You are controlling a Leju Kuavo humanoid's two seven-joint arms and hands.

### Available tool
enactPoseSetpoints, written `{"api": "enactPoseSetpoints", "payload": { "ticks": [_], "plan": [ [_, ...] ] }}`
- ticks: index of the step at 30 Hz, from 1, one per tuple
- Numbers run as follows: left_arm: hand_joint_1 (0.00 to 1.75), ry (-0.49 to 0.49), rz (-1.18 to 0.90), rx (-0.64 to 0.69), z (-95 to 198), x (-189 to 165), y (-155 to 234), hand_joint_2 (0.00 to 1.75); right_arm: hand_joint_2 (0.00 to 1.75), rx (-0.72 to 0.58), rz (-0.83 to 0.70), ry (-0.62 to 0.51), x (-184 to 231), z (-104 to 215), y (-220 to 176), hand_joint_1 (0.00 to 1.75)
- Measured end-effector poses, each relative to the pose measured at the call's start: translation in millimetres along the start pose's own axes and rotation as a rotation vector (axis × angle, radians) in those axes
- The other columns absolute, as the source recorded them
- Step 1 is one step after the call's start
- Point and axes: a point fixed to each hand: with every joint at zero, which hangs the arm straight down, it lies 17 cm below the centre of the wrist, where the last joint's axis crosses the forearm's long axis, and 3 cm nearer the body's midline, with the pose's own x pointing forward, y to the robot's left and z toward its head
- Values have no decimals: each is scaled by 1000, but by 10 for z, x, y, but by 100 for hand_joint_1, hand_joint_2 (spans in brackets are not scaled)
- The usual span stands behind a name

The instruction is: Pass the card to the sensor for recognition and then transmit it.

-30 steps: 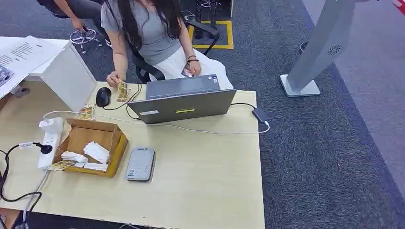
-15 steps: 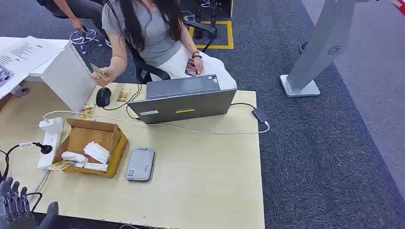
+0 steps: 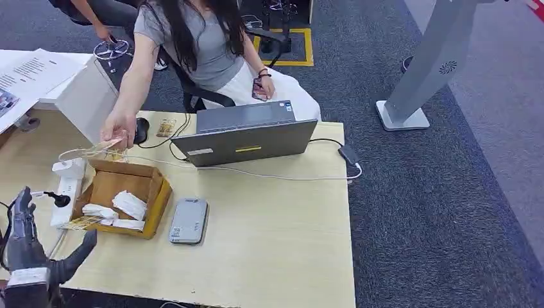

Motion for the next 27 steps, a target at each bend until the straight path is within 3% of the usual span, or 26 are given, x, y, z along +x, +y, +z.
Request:
{"api": "enactPoseSetpoints", "payload": {
  "ticks": [14, 27],
  "plan": [
    [0, -21, -445, -83, -556, -247, -142, 175, 175, 17, 118, 31, -78, -14, -68, 0],
    [0, -83, -882, -54, -1064, -436, 53, 175, 175, 27, 252, 42, -113, -27, -159, 0]
  ]
}}
